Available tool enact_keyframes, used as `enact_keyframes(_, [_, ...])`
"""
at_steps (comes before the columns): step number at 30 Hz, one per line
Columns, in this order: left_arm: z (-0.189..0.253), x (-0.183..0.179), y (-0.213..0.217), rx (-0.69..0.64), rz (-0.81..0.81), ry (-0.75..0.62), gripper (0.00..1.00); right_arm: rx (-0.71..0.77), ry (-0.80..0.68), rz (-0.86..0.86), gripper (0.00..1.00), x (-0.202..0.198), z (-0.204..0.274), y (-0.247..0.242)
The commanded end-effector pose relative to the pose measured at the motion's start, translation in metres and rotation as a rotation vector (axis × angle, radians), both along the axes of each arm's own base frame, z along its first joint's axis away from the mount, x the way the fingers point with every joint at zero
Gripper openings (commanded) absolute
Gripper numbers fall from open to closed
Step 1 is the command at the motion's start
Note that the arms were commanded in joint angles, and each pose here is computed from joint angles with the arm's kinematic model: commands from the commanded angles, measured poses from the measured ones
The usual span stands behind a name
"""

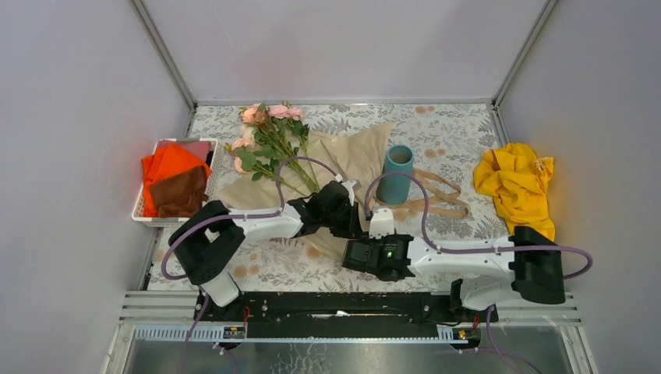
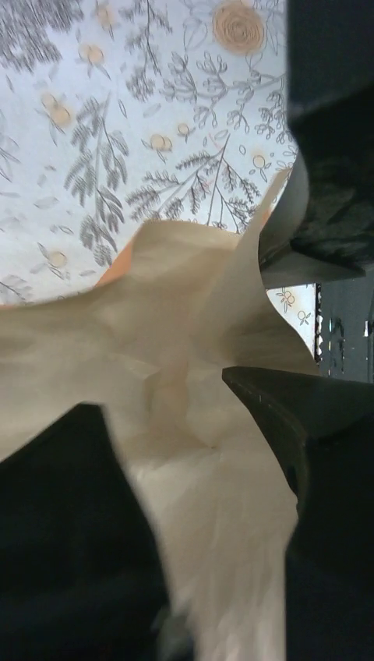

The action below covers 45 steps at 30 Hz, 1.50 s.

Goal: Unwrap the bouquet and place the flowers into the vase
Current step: Unfold the wrapping paper at the center of the board.

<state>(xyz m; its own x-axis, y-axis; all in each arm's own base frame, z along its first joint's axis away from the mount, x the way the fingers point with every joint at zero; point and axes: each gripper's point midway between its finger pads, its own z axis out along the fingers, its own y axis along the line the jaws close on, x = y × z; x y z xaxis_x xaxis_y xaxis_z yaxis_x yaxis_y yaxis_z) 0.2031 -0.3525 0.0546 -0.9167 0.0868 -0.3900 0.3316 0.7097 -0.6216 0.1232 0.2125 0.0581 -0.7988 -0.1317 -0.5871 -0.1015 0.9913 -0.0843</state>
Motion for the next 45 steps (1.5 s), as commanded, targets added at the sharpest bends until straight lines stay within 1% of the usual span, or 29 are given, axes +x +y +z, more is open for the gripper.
enact_keyframes(1, [0.0,-0.013,-0.02,-0.025,-0.044,-0.041,0.21,0.072,-0.22,-0.087,0.51,0.028,0.065,-0.007])
enact_keyframes(6, [-0.018,-0.042,-0.032,0.019,-0.114,-0.021,0.21,0.174,-0.401,-0.097,0.57,0.051,0.126,-0.008])
enact_keyframes(8, [-0.025,-0.056,-0.037,0.04,-0.145,-0.006,0.2,0.2,-0.469,-0.092,0.58,0.058,0.15,-0.01])
enact_keyframes(13, [-0.038,-0.088,-0.044,0.101,-0.234,0.002,0.19,0.24,-0.601,-0.069,0.68,0.07,0.201,-0.011])
enact_keyframes(14, [-0.042,-0.094,-0.041,0.138,-0.252,0.003,0.19,0.244,-0.624,-0.058,0.69,0.072,0.211,-0.01])
enact_keyframes(17, [-0.049,-0.109,-0.035,0.198,-0.307,-0.002,0.18,0.259,-0.667,-0.049,0.71,0.076,0.231,-0.006])
enact_keyframes(20, [-0.06,-0.125,-0.03,0.226,-0.35,0.029,0.18,0.299,-0.687,-0.038,0.71,0.078,0.248,0.001])
enact_keyframes(24, [-0.076,-0.138,-0.024,0.267,-0.362,0.058,0.16,0.349,-0.707,-0.001,0.7,0.079,0.264,0.011])
enact_keyframes(27, [-0.066,-0.14,-0.029,0.253,-0.343,0.029,0.14,0.35,-0.738,0.013,0.69,0.081,0.276,0.013])
enact_keyframes(29, [-0.046,-0.137,-0.035,0.218,-0.321,-0.008,0.14,0.351,-0.763,0.022,0.69,0.083,0.287,0.015])
enact_keyframes(32, [-0.001,-0.123,-0.037,0.171,-0.265,-0.092,0.14,0.37,-0.801,0.028,0.68,0.085,0.306,0.017])
enact_keyframes(37, [0.091,-0.093,-0.012,0.102,-0.076,-0.262,0.14,0.414,-0.851,0.014,0.68,0.088,0.334,0.019])
enact_keyframes(39, [0.132,-0.08,0.008,0.049,0.04,-0.327,0.15,0.415,-0.869,0.017,0.68,0.089,0.342,0.022])
enact_keyframes(41, [0.173,-0.061,0.039,-0.001,0.206,-0.408,0.18,0.416,-0.884,0.017,0.67,0.092,0.35,0.026])
enact_keyframes(43, [0.211,-0.047,0.075,-0.056,0.368,-0.475,0.21,0.405,-0.883,0.015,0.67,0.099,0.351,0.032])
enact_keyframes(45, [0.244,-0.035,0.116,-0.113,0.526,-0.54,0.24,0.401,-0.848,0.026,0.66,0.109,0.343,0.043])
